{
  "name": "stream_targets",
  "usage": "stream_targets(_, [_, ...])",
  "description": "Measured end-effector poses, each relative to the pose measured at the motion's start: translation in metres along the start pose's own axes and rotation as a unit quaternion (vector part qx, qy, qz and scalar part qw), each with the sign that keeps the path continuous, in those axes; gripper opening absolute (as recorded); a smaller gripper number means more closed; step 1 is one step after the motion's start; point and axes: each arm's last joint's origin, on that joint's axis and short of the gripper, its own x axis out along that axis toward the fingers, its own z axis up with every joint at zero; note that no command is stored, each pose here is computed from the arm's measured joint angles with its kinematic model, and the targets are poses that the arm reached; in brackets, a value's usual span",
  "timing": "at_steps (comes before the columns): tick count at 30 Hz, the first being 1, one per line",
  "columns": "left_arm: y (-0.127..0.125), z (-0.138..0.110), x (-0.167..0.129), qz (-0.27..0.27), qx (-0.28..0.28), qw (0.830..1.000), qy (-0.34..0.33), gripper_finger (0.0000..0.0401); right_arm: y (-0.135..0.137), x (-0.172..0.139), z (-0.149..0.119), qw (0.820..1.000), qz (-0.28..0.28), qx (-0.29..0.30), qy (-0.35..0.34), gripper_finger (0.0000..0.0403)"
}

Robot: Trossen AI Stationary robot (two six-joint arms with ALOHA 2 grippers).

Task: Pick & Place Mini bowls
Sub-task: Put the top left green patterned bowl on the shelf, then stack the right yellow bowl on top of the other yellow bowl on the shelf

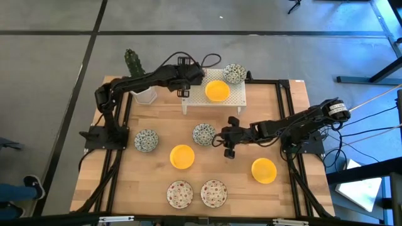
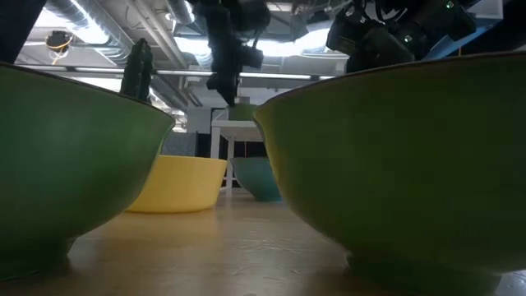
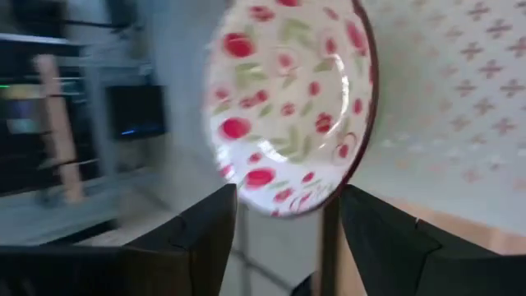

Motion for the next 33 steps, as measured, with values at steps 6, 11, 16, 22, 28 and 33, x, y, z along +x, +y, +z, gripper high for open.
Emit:
stream_targets(6, [-0.011, 0.011, -0.036, 0.003, 0.024, 1.0, -0.013, 0.0221, -0.006, -0.01, -0.003, 0.999, -0.042, -0.018, 0.022, 0.0115])
stream_targets(11, [-0.023, 0.01, -0.057, -0.017, 0.0, 1.0, -0.021, 0.022, -0.015, -0.045, -0.007, 0.995, -0.097, 0.007, 0.035, 0.0115])
stream_targets(16, [-0.031, 0.0, -0.075, -0.03, -0.084, 0.996, -0.021, 0.0219, -0.023, -0.082, -0.017, 0.989, -0.104, 0.08, 0.062, 0.0115])
stream_targets(22, [-0.065, -0.009, -0.092, -0.036, -0.162, 0.983, -0.072, 0.0219, -0.021, -0.106, -0.046, 0.948, -0.025, 0.225, 0.226, 0.0115])
stream_targets(28, [-0.106, -0.013, -0.099, -0.042, -0.196, 0.965, -0.171, 0.0219, -0.003, -0.111, -0.058, 0.917, 0.036, 0.232, 0.323, 0.0115])
stream_targets(33, [-0.133, -0.017, -0.09, -0.035, -0.219, 0.95, -0.22, 0.0219, 0.013, -0.115, -0.066, 0.911, 0.042, 0.212, 0.351, 0.0115])
